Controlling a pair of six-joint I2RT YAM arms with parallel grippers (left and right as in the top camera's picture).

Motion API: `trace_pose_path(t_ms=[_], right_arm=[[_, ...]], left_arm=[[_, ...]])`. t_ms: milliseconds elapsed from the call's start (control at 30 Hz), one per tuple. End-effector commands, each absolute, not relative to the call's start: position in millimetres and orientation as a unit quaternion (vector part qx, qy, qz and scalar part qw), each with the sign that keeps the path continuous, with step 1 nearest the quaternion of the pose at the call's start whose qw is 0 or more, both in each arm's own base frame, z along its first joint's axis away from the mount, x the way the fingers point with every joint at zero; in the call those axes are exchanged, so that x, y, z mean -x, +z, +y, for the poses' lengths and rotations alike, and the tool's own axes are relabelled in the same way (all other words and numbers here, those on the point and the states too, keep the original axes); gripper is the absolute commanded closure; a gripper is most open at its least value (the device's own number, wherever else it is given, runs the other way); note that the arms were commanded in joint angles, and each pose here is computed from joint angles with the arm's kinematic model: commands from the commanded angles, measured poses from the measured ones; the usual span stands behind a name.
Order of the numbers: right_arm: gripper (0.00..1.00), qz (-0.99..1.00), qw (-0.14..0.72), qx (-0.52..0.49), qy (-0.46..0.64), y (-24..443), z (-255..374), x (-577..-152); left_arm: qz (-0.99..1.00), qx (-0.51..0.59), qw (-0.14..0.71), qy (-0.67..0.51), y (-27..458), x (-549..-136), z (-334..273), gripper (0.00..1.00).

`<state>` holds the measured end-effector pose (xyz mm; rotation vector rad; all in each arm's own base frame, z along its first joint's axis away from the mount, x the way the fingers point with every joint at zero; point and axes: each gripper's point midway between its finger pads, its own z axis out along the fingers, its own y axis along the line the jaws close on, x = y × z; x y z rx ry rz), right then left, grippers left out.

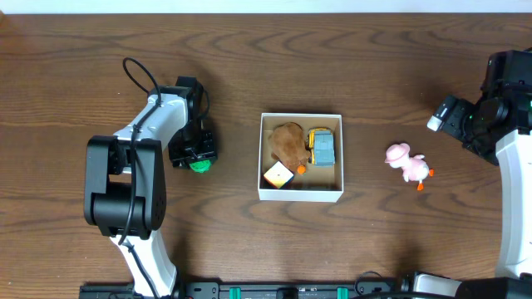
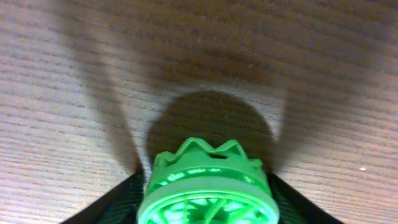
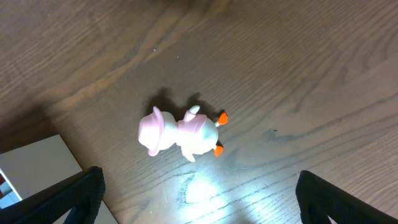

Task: Pack container
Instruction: 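Move the left gripper to the green round toy and grasp it, then lower the green toy into the box with the left gripper and release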

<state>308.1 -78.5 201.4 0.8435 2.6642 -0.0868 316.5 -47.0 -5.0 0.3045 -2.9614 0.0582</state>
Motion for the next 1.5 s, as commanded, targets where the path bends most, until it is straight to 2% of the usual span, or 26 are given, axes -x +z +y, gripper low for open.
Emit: trace_pose_path(t_ms=[0, 300, 467, 567, 767, 933, 1033, 1200, 1467], right_arm=[[0.01, 0.940, 0.169, -0.293, -0.035, 200.4, -80.9, -306.5], [0.01, 0.940, 0.169, -0.293, -0.034, 200.5, -80.9, -306.5], [0.01, 0.940, 0.169, -0.293, -0.035, 200.4, -80.9, -306.5], [0.01, 0.940, 0.169, -0.293, -0.034, 200.4, -80.9, -306.5], [0.01, 0.940, 0.169, -0.293, -0.034, 200.4, -80.9, -306.5], [0.01, 0.940, 0.170, -0.293, -0.034, 200.5, -80.9, -306.6], [0.01, 0.940, 0.171, -0.293, -0.034, 200.7, -81.0, -307.1], [0.01, 0.940, 0.169, -0.293, -0.035, 200.4, -80.8, -306.3], [0.01, 0.941, 0.167, -0.293, -0.035, 200.1, -80.6, -305.4]], left_arm=[[-0.991, -0.100, 0.082, 0.012, -8.3, -316.1, -45.3, 0.48], [-0.992, -0.100, 0.081, 0.012, -7.3, -316.6, -45.2, 0.50], [-0.993, -0.095, 0.069, 0.015, 9.8, -321.4, -46.9, 0.68], [-0.995, -0.083, 0.045, 0.020, 37.5, -328.3, -53.5, 0.73], [-0.998, -0.022, -0.045, 0.042, 113.2, -331.5, -91.0, 0.73], [-0.986, 0.076, -0.127, 0.078, 168.7, -308.0, -152.0, 0.73], [-0.971, 0.147, -0.159, 0.101, 185.3, -290.8, -194.5, 0.73], [-0.939, 0.263, -0.183, 0.127, 183.5, -269.3, -262.1, 0.73], [-0.934, 0.310, -0.136, 0.112, 134.2, -255.6, -300.4, 0.73]])
